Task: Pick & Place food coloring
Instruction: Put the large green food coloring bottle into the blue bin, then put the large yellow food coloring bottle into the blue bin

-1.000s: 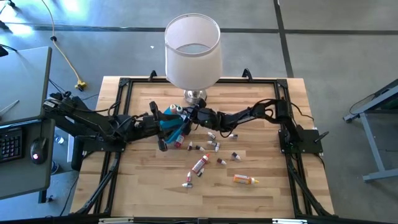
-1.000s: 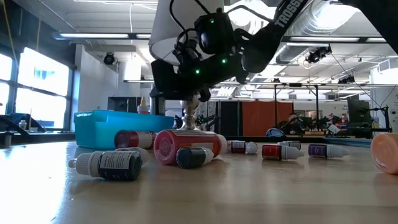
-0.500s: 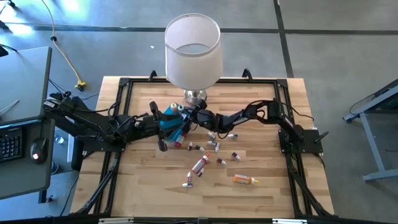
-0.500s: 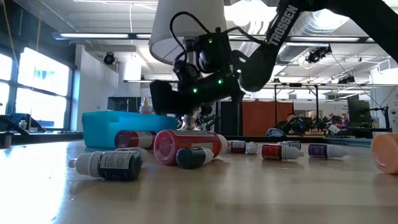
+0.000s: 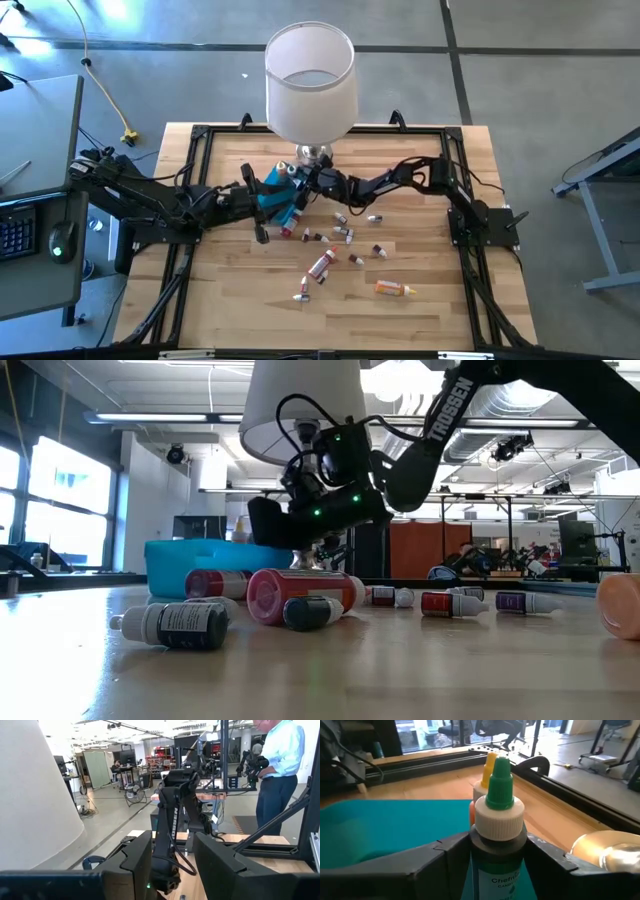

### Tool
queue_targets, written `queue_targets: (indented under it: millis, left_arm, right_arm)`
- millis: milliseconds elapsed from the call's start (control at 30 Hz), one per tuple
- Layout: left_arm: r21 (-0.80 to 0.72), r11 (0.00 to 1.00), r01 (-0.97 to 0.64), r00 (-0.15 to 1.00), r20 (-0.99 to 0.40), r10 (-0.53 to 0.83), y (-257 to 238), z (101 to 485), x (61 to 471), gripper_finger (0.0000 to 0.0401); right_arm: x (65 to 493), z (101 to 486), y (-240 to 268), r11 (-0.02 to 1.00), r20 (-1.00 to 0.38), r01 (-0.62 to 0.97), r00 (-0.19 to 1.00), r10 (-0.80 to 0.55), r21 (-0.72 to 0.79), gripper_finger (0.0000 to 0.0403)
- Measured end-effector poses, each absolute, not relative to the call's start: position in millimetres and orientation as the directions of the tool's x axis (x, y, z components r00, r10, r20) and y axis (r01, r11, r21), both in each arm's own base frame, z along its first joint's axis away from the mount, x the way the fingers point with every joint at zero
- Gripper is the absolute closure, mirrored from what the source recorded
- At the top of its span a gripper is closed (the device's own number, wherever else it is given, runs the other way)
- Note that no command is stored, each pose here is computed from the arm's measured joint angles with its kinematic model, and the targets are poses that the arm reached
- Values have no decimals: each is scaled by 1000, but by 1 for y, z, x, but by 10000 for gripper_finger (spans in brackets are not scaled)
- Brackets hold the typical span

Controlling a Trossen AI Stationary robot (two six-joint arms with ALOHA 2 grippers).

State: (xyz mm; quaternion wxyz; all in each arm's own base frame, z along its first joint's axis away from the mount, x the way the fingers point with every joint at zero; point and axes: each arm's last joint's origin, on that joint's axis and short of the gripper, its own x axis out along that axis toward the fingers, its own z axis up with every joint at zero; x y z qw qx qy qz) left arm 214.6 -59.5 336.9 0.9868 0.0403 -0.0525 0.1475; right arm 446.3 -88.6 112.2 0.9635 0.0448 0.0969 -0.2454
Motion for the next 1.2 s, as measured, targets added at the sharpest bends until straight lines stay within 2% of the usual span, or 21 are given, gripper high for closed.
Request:
queue_targets:
  millis: [200,567,833,967,1067,1200]
  left_arm:
    - [74,953,-295,953,102,287,-60,335,215,261]
    - [85,953,-289,957,60,285,-60,330,216,261]
    - [91,953,-287,958,37,285,-60,328,216,261]
    - [48,957,-286,958,26,285,-60,326,216,261]
    - [32,958,-284,959,-5,285,-60,323,216,261]
    - [3,958,-285,957,-49,285,-60,318,216,261]
  right_arm:
    - [445,113,-95,882,-209,466,872,-442,77,219]
    - [445,125,-94,887,-177,461,875,-451,14,217]
    - [438,158,-88,872,-231,490,847,-479,-13,217]
    - [432,179,-79,880,-261,473,846,-464,-30,217]
    - [423,208,-64,906,-285,417,862,-419,-71,218]
    - [397,243,-33,955,-422,253,857,-296,-156,227]
